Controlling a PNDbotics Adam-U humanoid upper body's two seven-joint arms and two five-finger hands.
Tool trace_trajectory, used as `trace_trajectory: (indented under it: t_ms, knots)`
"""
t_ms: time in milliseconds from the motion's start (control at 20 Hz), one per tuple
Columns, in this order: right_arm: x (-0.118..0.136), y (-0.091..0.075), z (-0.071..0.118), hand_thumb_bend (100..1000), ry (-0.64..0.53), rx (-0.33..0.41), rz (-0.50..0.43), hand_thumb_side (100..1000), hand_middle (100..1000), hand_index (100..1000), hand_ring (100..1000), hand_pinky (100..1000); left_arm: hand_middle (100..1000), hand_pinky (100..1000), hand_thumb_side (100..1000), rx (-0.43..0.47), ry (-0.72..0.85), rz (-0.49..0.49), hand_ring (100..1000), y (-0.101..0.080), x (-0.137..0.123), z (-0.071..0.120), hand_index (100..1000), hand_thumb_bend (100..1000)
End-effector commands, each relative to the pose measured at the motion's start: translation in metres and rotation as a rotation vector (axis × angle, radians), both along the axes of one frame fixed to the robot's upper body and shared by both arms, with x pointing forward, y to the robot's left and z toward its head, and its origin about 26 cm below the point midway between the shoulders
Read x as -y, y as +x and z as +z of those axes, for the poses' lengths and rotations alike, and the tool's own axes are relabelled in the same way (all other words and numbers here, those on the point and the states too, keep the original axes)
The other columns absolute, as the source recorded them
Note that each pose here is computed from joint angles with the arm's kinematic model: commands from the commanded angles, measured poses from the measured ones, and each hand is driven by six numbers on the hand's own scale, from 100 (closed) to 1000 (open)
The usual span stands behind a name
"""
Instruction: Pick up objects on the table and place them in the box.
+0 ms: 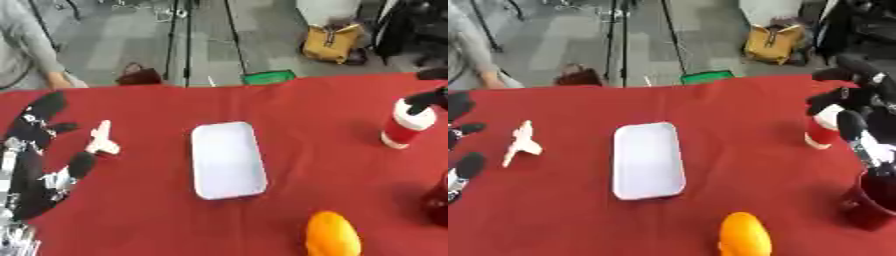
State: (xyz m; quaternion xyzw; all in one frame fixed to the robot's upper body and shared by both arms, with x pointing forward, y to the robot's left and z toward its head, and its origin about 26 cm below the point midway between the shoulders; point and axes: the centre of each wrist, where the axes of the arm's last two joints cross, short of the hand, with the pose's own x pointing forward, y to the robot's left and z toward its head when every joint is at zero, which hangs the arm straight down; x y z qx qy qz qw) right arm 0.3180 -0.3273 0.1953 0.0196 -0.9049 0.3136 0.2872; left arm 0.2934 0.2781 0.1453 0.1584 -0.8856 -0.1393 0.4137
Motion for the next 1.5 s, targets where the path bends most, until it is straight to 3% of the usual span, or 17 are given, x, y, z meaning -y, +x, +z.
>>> trace_trajectory:
  t_ms: [50,400,700,950,1200,1500]
  knots:
    - [0.001,-0.003,0.01,160,-0.014,0.031,-0.007,454,816,975,609,748,861,751,562,0.014,0.08,0.028,896,0.001,-0.009,0.012,847,1000]
    - [0.001,-0.003,0.009,159,-0.016,0.028,-0.008,454,815,975,609,748,840,738,575,-0.03,0.225,0.112,874,0.009,-0.025,0.018,845,998]
    - [0.002,-0.003,0.007,154,-0.02,0.02,-0.006,456,815,975,608,748,809,702,592,-0.224,0.66,0.364,825,0.042,-0.067,0.032,840,1000]
    - [0.002,-0.002,0.006,154,-0.021,0.016,-0.004,456,815,975,608,748,761,662,566,-0.3,0.78,0.53,783,0.068,-0.083,0.037,801,1000]
    - [0.001,-0.002,0.006,154,-0.021,0.017,0.0,460,815,975,608,749,726,635,566,-0.346,0.813,0.562,758,0.085,-0.082,0.026,763,1000]
    - [0.002,-0.002,0.006,154,-0.021,0.017,-0.002,458,815,975,608,748,682,617,578,-0.445,0.946,0.557,734,0.085,-0.079,0.017,737,1000]
